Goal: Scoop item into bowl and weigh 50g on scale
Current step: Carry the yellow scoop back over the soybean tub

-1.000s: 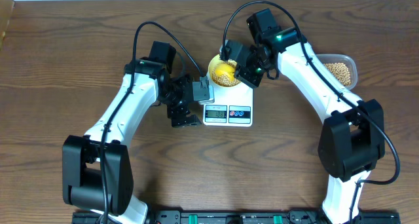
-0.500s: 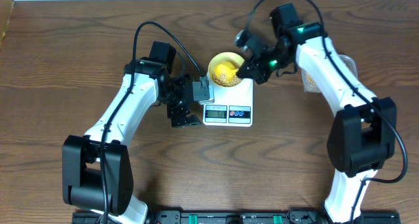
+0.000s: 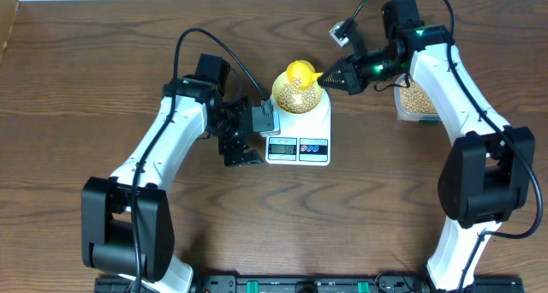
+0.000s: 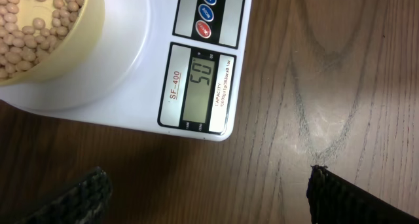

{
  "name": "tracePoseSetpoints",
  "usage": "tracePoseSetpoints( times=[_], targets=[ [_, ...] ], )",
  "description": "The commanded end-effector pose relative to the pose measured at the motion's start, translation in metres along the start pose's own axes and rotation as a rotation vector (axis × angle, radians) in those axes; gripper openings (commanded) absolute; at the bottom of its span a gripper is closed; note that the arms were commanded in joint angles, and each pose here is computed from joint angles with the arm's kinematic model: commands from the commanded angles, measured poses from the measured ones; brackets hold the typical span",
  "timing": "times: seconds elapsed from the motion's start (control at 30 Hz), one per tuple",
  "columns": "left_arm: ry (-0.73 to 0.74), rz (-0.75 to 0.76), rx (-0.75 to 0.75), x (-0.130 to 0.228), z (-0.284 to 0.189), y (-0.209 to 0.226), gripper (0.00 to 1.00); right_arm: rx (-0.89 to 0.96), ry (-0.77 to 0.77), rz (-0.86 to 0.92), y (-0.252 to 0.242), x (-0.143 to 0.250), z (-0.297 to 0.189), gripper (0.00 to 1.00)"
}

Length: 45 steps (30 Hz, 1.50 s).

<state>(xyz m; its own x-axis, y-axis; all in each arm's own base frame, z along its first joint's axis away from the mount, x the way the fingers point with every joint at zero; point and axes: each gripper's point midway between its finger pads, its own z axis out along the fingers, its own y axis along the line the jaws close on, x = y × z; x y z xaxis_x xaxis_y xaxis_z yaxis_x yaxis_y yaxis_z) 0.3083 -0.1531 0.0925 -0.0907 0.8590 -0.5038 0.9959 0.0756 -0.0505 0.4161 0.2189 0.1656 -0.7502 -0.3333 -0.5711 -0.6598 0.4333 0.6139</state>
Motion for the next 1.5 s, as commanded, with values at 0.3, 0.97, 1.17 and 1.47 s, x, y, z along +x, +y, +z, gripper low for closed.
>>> tracePoseSetpoints(
  times=[0.3,0.97,1.17,1.47],
  targets=[
    [-0.012,-0.001,0.014,0.000,0.002,-0.002,0.97,-0.045,-0.029,-0.014,0.003,-0.005,0.000,0.01],
    [-0.012,-0.002,0.014,0.000,0.001,-0.002,0.97,-0.195,-0.197,0.184,-0.002,-0.029,-0.051,0.01],
    [-0.012,-0.002,0.014,0.000,0.001,-0.002,0.98,-0.139,-0.261,0.340,-0.027,-0.018,-0.101,0.01],
    [-0.012,-0.002,0.014,0.000,0.001,-0.002,0.98,0.198,-0.313,0.636,-0.083,0.033,-0.190,0.01]
  ],
)
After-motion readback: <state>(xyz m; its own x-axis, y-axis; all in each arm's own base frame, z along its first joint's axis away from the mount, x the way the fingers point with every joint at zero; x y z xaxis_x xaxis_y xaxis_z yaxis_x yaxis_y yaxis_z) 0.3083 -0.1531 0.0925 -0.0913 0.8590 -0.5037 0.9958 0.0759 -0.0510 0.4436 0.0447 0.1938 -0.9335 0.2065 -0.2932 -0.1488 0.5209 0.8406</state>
